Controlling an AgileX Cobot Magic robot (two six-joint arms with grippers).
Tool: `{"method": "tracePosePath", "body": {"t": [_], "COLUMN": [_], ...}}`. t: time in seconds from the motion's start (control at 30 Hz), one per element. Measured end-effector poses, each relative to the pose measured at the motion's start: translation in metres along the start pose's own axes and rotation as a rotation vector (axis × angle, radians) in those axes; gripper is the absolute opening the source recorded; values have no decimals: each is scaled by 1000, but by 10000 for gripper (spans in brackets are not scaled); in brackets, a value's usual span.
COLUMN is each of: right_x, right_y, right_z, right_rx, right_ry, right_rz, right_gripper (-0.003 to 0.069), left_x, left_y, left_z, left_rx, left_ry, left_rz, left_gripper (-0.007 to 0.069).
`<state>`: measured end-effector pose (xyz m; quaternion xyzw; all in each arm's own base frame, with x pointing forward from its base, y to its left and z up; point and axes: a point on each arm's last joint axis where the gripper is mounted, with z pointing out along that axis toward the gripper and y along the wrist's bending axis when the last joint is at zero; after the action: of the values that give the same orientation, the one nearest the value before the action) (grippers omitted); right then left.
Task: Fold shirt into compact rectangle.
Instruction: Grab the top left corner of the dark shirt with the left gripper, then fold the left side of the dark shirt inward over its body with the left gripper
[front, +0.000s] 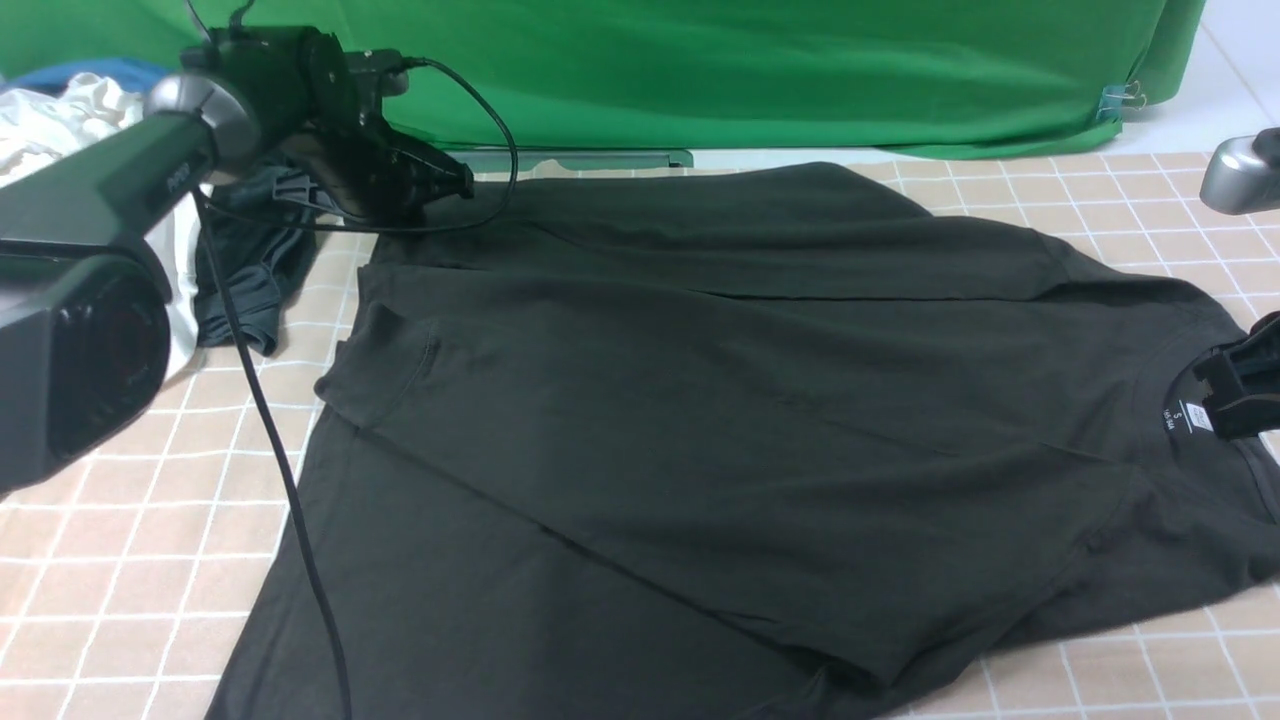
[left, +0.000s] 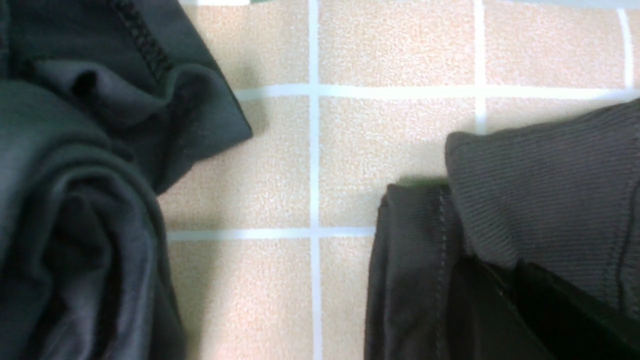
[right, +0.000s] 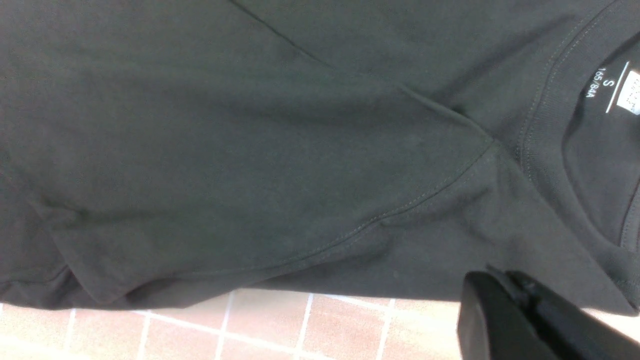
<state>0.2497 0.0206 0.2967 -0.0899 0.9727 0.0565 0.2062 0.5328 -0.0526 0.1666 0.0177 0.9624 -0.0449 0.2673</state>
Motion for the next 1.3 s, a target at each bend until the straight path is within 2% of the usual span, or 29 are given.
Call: {"method": "tracePosePath", "body": {"t": [0.27, 0.47, 0.73, 1.0, 1.13, 1.3], "right_x": [0, 0, 0, -2, -3, -3], "right_y": [0, 0, 0, 0, 0, 0], "right_z": [0, 0, 0, 0, 0, 0], "right_rx": [-1, -2, -3, 1, 3, 3], "right_ry": [0, 0, -1, -19, -28, -29], "right_rz": [1, 1, 2, 0, 0, 0], "right_gripper": [44, 45, 45, 45, 45, 55], "left_x": [-23, -20, -3, 71, 109, 135], "left_y": [-7, -14, -18, -12, -8, -7], "left_z": [-72, -122, -187, -187, -168, -148], "left_rx": [28, 76, 85, 59, 38, 50], "left_ry": [-70, 23, 88, 288, 310, 319], "left_rz": [10, 32, 26, -55, -105, -147], "left_gripper": [32, 32, 32, 32, 34, 40]}}
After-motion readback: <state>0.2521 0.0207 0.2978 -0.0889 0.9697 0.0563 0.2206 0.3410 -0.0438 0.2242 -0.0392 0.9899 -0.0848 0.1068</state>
